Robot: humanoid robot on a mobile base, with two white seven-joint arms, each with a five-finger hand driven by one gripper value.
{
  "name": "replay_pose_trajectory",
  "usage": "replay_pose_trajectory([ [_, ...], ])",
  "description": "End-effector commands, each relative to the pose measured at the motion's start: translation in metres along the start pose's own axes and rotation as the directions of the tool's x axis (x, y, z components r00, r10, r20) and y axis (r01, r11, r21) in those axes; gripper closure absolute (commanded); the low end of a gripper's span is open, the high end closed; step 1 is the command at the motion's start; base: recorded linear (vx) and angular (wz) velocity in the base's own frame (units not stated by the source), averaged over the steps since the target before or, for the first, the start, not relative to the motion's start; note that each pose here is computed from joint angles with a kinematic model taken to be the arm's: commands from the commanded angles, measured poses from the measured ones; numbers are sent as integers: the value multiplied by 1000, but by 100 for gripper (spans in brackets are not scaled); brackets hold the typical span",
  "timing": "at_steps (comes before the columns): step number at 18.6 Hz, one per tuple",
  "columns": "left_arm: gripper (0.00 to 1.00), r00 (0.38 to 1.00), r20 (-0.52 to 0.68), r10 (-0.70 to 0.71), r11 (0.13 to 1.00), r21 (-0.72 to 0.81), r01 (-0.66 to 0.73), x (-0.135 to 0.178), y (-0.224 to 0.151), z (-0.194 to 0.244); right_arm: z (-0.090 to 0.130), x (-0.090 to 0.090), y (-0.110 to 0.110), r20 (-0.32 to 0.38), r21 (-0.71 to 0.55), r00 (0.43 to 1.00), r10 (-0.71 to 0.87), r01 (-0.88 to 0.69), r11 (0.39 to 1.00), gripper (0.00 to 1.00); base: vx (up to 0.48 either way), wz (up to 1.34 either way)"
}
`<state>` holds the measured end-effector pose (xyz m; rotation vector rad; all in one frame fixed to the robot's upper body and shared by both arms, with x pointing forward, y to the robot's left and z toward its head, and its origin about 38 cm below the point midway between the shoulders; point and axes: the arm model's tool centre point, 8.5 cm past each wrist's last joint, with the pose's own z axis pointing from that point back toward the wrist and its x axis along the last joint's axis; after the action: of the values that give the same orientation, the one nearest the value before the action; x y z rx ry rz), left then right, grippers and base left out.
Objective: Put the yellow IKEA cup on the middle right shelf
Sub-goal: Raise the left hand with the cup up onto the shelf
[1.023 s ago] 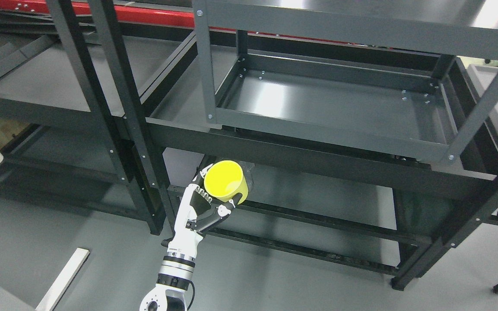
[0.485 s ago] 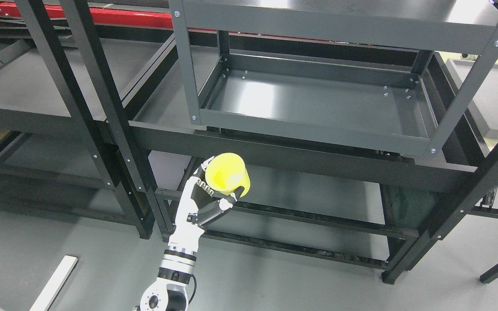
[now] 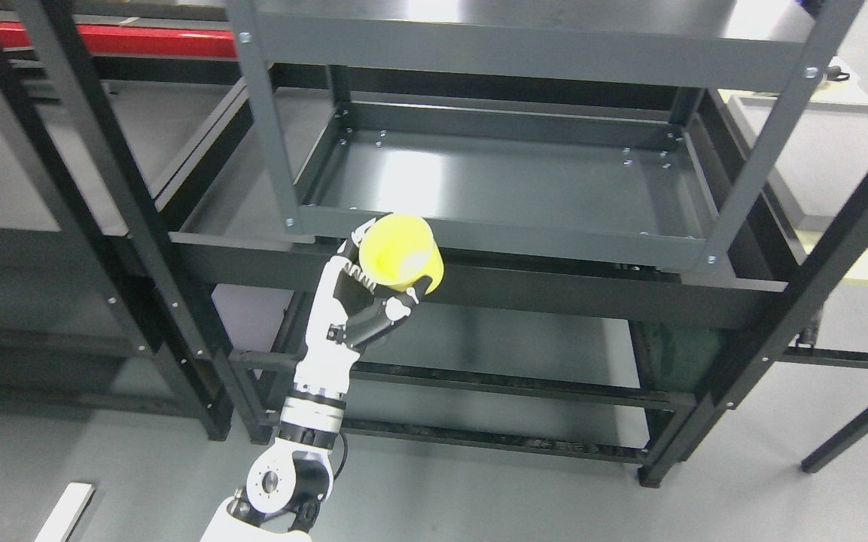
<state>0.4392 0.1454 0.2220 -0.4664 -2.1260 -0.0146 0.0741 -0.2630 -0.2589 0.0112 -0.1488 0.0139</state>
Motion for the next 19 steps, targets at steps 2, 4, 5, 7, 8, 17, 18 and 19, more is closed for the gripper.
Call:
replay_pose_trajectory([
  [2,98,977,207,-58,994,-84,76,68,-14,-62,3,-7,-28,-11,-226,1000,-6,4,974,1,97,-259],
  [4,98,966,250,-62,992,-94,88,84,-17,-76,3,-7,-28,-11,-226,1000,-6,4,974,1,116,-241],
  [5,98,956,285,-65,990,-100,97,99,-19,-88,3,-7,-28,-11,-226,1000,-6,4,974,1,134,-235],
  [7,98,927,367,-72,988,-104,118,133,-21,-112,3,-7,-28,-11,-226,1000,-6,4,974,1,151,-88],
  [8,98,917,392,-71,986,-112,125,144,-25,-120,3,-7,-28,-11,-226,1000,-6,4,974,1,148,-49],
  [17,98,862,506,-34,952,-246,182,196,-81,-147,3,-7,-28,-11,-226,1000,-6,4,974,0,157,0],
  [18,98,863,504,-34,953,-244,180,196,-82,-148,3,-7,-28,-11,-226,1000,-6,4,974,1,162,0],
  [19,98,868,495,-36,956,-236,174,195,-83,-150,3,-7,-28,-11,-226,1000,-6,4,974,1,148,0],
])
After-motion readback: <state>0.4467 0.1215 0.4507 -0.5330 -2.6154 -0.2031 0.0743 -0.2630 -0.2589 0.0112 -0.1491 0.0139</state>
